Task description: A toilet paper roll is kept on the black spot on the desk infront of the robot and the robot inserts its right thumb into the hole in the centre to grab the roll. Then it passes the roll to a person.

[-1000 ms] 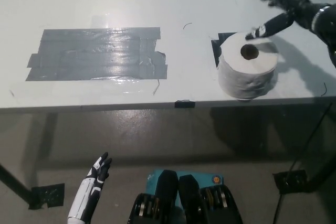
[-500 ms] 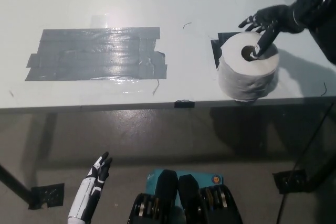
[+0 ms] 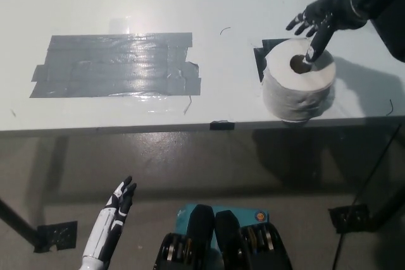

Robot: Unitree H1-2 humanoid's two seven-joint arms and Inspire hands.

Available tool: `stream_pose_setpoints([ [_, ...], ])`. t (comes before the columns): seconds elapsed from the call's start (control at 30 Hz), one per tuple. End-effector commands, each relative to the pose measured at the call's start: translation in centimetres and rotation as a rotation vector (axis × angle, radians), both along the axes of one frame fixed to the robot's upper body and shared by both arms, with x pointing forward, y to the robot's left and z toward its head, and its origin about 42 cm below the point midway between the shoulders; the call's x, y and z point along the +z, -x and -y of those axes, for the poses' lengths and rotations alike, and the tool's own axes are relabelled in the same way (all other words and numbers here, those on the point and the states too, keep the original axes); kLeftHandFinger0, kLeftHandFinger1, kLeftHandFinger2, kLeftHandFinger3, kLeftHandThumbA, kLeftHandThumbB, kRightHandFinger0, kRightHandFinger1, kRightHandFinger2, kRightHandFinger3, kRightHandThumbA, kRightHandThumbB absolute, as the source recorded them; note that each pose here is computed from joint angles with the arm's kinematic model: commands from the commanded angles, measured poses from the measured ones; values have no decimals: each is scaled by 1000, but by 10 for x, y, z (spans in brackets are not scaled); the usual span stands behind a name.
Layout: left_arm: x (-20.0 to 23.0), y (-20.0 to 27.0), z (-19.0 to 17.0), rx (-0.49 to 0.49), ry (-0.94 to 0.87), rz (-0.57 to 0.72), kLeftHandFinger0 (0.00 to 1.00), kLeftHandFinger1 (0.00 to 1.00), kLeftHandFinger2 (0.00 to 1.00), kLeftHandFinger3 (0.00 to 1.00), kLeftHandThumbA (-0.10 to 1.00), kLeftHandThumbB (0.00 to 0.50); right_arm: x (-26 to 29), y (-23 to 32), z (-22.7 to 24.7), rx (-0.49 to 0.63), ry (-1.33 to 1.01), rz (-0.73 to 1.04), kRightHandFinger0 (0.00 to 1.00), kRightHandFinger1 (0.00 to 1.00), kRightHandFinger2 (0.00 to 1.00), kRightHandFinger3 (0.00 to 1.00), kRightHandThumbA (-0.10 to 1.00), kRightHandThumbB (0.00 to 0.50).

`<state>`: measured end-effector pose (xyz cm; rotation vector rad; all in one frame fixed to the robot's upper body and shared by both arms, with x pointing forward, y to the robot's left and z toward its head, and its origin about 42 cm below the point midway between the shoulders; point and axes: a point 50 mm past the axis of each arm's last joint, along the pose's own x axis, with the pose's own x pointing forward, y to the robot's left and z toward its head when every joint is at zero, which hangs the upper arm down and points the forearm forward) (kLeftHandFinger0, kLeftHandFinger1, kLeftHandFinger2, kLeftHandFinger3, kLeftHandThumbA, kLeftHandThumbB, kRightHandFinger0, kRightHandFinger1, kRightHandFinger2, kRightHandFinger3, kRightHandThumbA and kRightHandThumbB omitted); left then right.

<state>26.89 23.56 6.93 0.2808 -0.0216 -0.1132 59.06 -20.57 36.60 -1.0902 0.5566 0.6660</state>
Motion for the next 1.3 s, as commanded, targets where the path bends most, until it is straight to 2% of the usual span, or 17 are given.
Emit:
stream_pose_setpoints([
  [0.0, 15, -5, 1, -19, -7, 82, 1000, 1000, 1000, 1000, 1000, 146, 32, -3, -10, 32, 14, 19, 1000, 1000, 1000, 1000, 931, 360],
  [0.23, 17, -7, 0, -22, -12, 99, 1000, 1000, 1000, 1000, 1000, 115, 19, -4, -2, 4, 45, 33, 1000, 1000, 1000, 1000, 987, 393],
  [0.33, 17, -7, 0, -21, -10, 94, 1000, 1000, 1000, 1000, 1000, 122, 18, -6, 0, -6, 33, 97, 1000, 1000, 1000, 1000, 1000, 357],
  [0.43, 18, -6, 1, -19, -11, 93, 1000, 1000, 1000, 1000, 1000, 133, 18, -8, -1, 0, 42, 161, 1000, 1000, 1000, 1000, 1000, 345],
  [0.5, 18, -6, 1, -16, -10, 93, 1000, 1000, 1000, 1000, 1000, 149, 19, -8, -2, 2, 43, 172, 1000, 1000, 1000, 1000, 1000, 357],
  [0.67, 20, -10, 1, -22, -18, 101, 1000, 1000, 1000, 1000, 1000, 130, 27, -9, -3, -10, 80, 181, 1000, 1000, 1000, 1000, 1000, 358],
  [0.77, 22, -10, 1, -25, -9, 96, 1000, 1000, 1000, 1000, 1000, 134, 26, -9, -5, -1, 76, 191, 1000, 1000, 1000, 1000, 1000, 344],
  [0.83, 23, -11, 1, -27, -14, 102, 1000, 1000, 1000, 1000, 1000, 134, 22, -9, -6, -8, 42, 198, 1000, 1000, 1000, 1000, 1000, 312],
  [0.9, 23, -11, 1, -30, -26, 102, 1000, 1000, 1000, 1000, 1000, 139, 16, -9, -7, -28, 40, 200, 1000, 1000, 1000, 1000, 998, 320],
  [1.0, 24, -12, 1, -31, -23, 105, 1000, 1000, 1000, 1000, 1000, 141, 4, -7, -12, 1, 71, 182, 1000, 1000, 1000, 1000, 1000, 308],
  [1.1, 25, -13, 1, -32, -22, 117, 1000, 1000, 1000, 1000, 1000, 133, -6, -7, -16, 14, 73, 183, 1000, 1000, 1000, 1000, 1000, 338],
  [1.17, 26, -14, 1, -32, -22, 120, 1000, 1000, 1000, 1000, 1000, 149, -12, -6, -22, 35, 105, 187, 1000, 1000, 1000, 1000, 1000, 340],
  [1.27, 28, -15, 1, -35, -25, 127, 1000, 1000, 1000, 1000, 1000, 146, -22, -4, -27, 50, 80, 180, 1000, 1000, 1000, 1000, 1000, 338],
])
